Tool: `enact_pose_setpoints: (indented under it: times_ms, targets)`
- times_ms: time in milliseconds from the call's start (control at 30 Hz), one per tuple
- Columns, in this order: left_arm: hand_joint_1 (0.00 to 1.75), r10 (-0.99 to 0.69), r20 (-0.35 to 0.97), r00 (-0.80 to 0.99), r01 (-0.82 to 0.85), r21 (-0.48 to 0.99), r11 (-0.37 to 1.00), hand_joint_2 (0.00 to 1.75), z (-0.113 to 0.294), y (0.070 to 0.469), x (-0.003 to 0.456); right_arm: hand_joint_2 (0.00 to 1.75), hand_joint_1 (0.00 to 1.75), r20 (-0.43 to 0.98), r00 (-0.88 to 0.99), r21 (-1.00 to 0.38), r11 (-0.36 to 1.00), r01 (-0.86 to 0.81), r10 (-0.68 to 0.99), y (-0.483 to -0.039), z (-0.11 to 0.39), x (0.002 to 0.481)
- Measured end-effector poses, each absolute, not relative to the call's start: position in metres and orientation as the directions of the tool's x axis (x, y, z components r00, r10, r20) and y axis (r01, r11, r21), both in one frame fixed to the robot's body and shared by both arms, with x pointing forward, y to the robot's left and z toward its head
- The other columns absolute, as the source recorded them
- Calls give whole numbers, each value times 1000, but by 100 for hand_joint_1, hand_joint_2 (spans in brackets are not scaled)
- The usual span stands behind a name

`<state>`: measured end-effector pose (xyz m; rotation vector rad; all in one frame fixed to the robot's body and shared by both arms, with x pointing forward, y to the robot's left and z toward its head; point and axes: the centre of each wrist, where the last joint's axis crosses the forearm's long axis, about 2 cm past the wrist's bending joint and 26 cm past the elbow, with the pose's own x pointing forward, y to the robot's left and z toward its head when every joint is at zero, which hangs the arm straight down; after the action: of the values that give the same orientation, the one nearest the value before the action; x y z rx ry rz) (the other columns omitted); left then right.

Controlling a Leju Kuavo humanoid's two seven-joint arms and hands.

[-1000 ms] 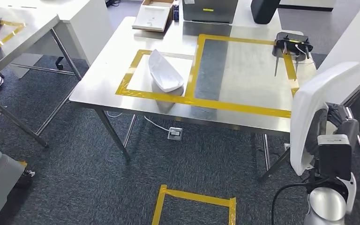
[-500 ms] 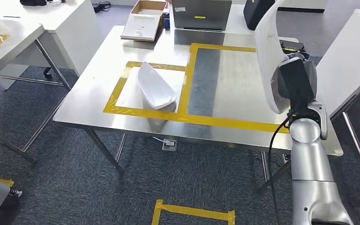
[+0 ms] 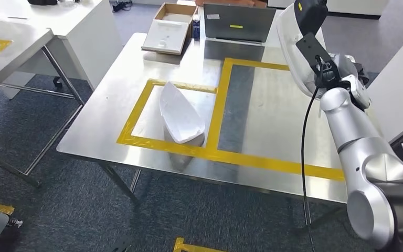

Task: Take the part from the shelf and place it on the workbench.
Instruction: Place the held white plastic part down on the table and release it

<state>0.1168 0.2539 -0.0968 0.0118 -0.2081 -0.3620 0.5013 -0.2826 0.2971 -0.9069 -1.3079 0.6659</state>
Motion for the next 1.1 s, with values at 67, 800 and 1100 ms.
enact_pose_setpoints:
  times_ms: [67,800,1100]
  targets:
    - [0,-354,203,913,351,51,935,87,-97,254,117,87,87,494,198,-868,494,57,846,-285,292,501]
    - [0,-334,165,928,329,58,943,0,-98,258,114,0,0,512,108,-834,523,-176,852,-287,232,485]
    - [0,-303,129,944,293,86,952,0,-101,260,103,0,0,844,-267,-519,834,-189,465,-274,287,499]
